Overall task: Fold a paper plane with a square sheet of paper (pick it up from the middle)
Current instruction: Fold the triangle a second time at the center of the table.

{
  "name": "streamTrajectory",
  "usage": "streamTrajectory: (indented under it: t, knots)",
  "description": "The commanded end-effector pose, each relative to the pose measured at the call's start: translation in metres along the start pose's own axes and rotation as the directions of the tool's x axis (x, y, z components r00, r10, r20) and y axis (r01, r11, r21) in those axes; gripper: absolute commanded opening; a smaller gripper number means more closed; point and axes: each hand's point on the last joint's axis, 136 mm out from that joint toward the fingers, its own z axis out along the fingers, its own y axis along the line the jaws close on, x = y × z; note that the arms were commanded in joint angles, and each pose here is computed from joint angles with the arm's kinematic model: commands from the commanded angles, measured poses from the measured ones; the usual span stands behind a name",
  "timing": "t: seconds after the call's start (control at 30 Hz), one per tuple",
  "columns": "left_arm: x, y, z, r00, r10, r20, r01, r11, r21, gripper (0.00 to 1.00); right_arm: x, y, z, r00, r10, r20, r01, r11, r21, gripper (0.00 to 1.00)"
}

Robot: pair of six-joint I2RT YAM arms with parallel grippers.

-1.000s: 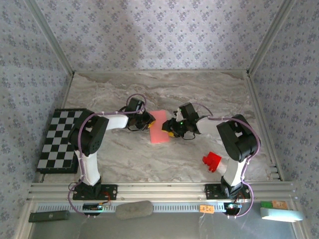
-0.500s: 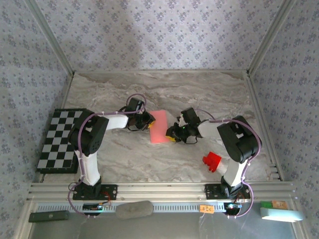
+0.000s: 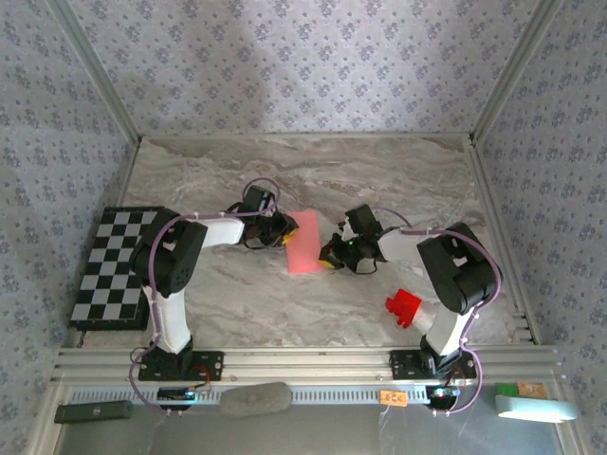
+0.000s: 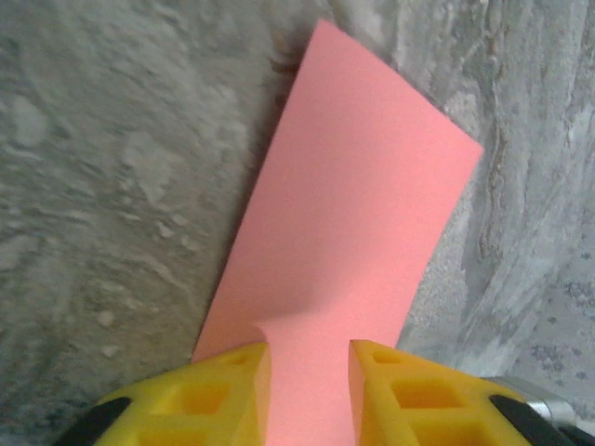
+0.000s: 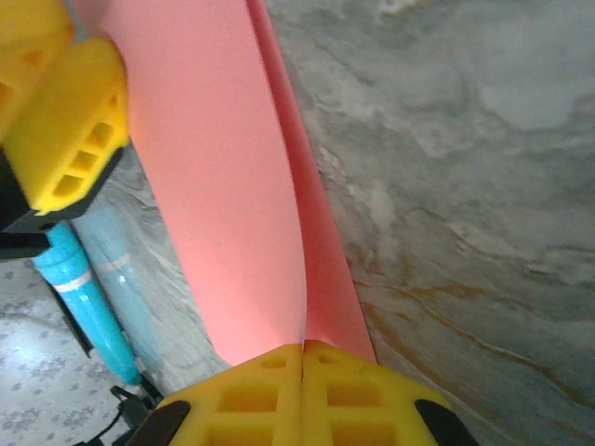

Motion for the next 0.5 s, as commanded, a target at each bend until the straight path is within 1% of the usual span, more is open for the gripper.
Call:
streamTrajectory:
  t: [0.0, 0.07, 0.13, 0.2, 0.27, 0.33, 0.47]
  knots:
    - [-0.004, -0.032, -0.02, 0.994, 0.105, 0.017, -0.106, 0.992, 0.073, 0.34, 0.005, -0.01, -0.013, 1.0, -0.01, -0.018, 0.012, 0.996, 0.084, 0.02]
    - [-0.004, -0.033, -0.022, 0.99, 0.142, 0.011, -0.142, 0.987, 0.071, 0.37, 0.007, -0.014, -0.016, 0.999, -0.015, -0.034, 0.018, 0.994, 0.107, 0.02]
    - [-0.003, -0.032, -0.021, 0.987, 0.159, 0.0, -0.158, 0.984, 0.076, 0.38, 0.01, -0.016, -0.019, 0.998, -0.015, -0.054, 0.022, 0.992, 0.126, 0.02]
    - [-0.001, -0.034, -0.016, 0.984, 0.176, -0.025, -0.173, 0.981, 0.088, 0.35, 0.012, -0.018, -0.021, 0.998, -0.014, -0.065, 0.023, 0.991, 0.135, 0.02]
    - [0.001, -0.035, -0.011, 0.981, 0.188, -0.053, -0.182, 0.979, 0.089, 0.3, 0.014, -0.02, -0.022, 0.997, -0.011, -0.072, 0.022, 0.989, 0.144, 0.02]
    - [0.001, -0.029, -0.006, 0.981, 0.184, -0.068, -0.18, 0.982, 0.064, 0.27, 0.013, -0.021, -0.023, 0.997, -0.01, -0.071, 0.021, 0.988, 0.15, 0.02]
    - [0.001, -0.016, 0.001, 0.981, 0.172, -0.084, -0.171, 0.985, 0.019, 0.23, 0.011, -0.019, -0.024, 0.998, -0.01, -0.062, 0.02, 0.988, 0.153, 0.02]
